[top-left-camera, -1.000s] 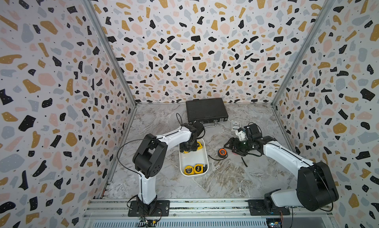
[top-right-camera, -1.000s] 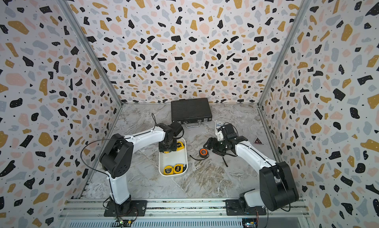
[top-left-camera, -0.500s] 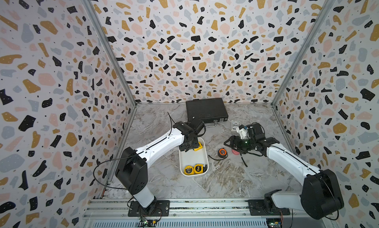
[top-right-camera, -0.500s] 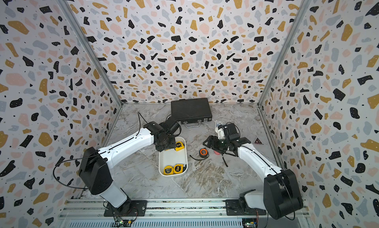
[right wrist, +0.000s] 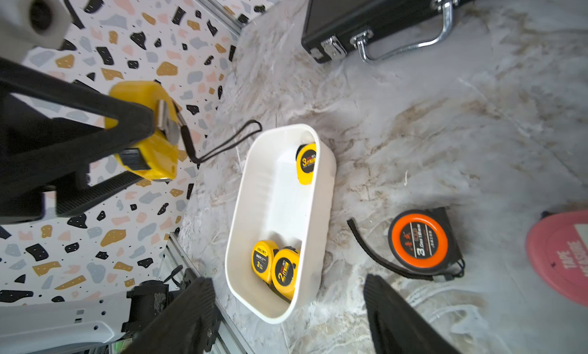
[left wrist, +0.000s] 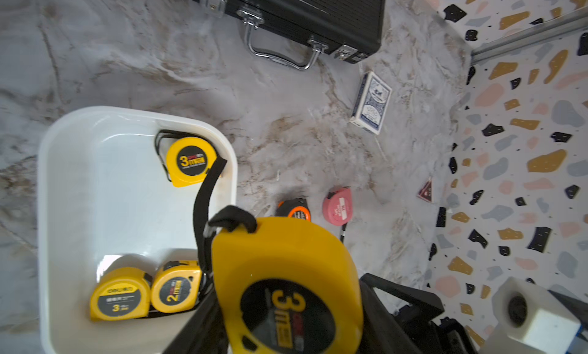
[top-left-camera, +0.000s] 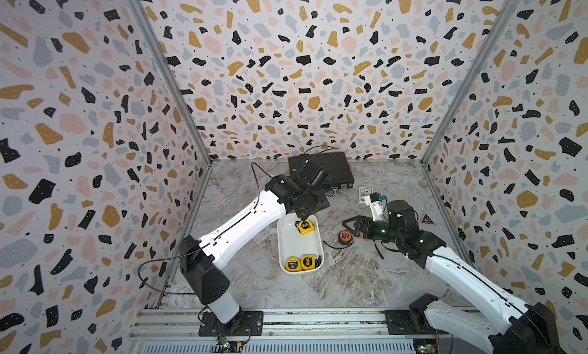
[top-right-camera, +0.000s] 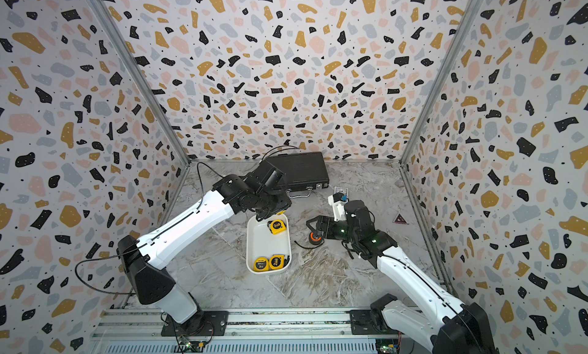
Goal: Take the tape measure out of the storage box
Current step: Pick up the tape measure from the storage box, then place the tape measure at the center of the board.
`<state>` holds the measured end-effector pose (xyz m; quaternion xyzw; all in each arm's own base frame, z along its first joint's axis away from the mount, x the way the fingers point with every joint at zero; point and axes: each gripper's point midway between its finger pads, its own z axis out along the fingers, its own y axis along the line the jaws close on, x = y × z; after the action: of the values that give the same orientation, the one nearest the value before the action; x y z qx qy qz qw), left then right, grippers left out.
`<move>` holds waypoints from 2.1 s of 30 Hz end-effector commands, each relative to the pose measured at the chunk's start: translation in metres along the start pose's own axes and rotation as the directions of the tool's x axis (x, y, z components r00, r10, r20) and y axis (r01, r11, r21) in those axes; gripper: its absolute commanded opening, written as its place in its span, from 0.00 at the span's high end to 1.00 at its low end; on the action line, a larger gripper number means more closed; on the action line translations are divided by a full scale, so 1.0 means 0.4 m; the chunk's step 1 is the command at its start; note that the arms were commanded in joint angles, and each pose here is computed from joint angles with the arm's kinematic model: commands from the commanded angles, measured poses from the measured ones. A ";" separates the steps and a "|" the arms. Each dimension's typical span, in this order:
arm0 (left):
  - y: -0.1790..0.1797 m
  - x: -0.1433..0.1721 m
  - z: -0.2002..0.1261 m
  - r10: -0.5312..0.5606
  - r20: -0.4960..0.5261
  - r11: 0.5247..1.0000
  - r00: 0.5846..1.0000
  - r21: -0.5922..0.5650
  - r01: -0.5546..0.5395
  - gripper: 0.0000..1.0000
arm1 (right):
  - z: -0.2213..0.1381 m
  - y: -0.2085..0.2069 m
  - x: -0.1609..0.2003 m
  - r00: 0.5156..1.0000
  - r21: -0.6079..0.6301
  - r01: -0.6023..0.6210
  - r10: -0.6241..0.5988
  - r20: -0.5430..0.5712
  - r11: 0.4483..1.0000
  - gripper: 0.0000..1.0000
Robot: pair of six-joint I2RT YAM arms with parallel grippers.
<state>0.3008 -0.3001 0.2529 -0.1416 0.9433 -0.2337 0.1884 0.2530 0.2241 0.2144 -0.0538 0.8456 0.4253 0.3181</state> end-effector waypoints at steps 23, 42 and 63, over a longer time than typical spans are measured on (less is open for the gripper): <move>-0.212 0.096 0.018 -0.123 -0.111 0.961 0.986 0.236 0.147 1.00 | -0.021 0.068 -0.092 0.960 -0.101 0.112 -0.082 0.267 0.989 0.15; -0.226 0.148 0.019 -0.170 -0.205 0.928 0.964 0.297 0.227 1.00 | -0.001 0.052 -0.105 0.950 -0.121 0.073 -0.033 0.310 0.990 0.55; -0.020 0.070 -0.044 -0.103 -0.001 0.980 0.995 0.174 0.101 0.00 | 0.016 0.015 0.108 0.984 -0.099 -0.141 0.129 -0.125 0.985 0.79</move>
<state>0.2685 -0.3409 0.2702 -0.1789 0.8996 -0.3644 0.1607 0.2402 0.2350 0.1909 -0.0316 0.8312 0.4682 0.2982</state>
